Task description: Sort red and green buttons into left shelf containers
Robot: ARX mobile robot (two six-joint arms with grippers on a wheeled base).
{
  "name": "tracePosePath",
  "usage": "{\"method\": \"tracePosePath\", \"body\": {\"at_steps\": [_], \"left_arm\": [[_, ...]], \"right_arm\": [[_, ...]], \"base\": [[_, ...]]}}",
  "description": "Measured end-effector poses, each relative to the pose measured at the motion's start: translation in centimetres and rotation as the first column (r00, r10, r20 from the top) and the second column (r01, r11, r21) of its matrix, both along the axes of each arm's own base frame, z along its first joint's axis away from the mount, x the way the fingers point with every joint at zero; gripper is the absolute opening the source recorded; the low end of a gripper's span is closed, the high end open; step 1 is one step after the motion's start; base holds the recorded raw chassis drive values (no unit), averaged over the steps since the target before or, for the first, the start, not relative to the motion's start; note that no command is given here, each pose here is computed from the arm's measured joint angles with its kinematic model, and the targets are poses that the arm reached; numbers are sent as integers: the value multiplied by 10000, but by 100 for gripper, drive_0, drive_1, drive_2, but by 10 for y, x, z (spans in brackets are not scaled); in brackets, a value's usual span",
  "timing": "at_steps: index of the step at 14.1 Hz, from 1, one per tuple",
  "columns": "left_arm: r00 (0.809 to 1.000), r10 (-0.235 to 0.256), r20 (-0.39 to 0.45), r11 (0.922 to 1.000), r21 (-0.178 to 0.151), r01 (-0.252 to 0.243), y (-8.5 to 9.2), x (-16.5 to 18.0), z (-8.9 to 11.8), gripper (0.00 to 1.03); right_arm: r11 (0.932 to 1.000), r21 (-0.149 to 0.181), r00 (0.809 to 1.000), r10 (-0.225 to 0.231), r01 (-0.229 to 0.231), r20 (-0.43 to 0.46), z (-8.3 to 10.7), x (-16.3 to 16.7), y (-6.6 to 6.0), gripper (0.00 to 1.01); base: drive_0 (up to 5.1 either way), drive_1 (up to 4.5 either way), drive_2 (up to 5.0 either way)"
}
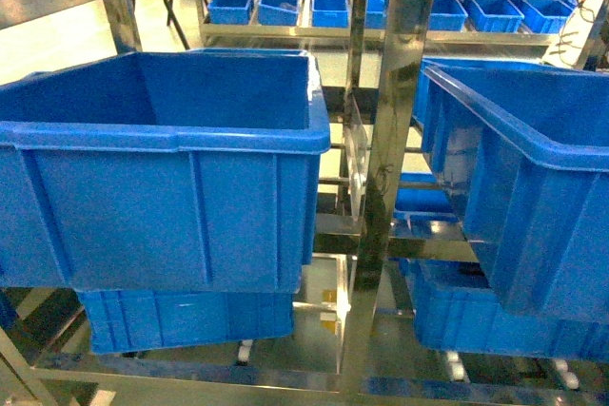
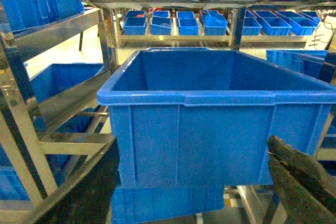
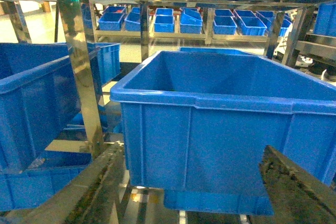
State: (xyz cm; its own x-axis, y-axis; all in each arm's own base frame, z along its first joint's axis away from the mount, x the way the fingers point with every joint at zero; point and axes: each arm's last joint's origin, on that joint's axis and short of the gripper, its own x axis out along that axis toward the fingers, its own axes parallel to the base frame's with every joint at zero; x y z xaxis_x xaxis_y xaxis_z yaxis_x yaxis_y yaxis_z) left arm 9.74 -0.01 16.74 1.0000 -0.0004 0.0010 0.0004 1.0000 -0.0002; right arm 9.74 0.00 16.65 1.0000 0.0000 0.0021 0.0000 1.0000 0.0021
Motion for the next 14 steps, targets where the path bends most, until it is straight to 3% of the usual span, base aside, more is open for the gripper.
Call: {"method": "tracePosePath", "body": {"at_steps": [1, 2, 3, 14], "left_arm": [[10000, 0, 0, 10000, 0, 0, 0, 0, 0, 96], [10000, 0, 0, 10000, 8, 0, 0, 0, 0, 99], [10000, 0, 0, 10000, 4, 0, 0, 0, 0, 98], [10000, 0, 0, 10000, 4, 0, 0, 0, 0, 98]], "right_arm": [[10000, 0, 10000, 0, 0, 0, 0, 0, 0, 90], [10000, 4, 10000, 0, 0, 0, 0, 0, 0, 100], [10000, 4, 10000, 0, 0, 0, 0, 0, 0, 97], [10000, 4, 10000, 0, 0, -4, 0, 0, 0, 98]], "base": [[0, 0, 0], [0, 0, 0], [0, 0, 0], [0, 0, 0]]}}
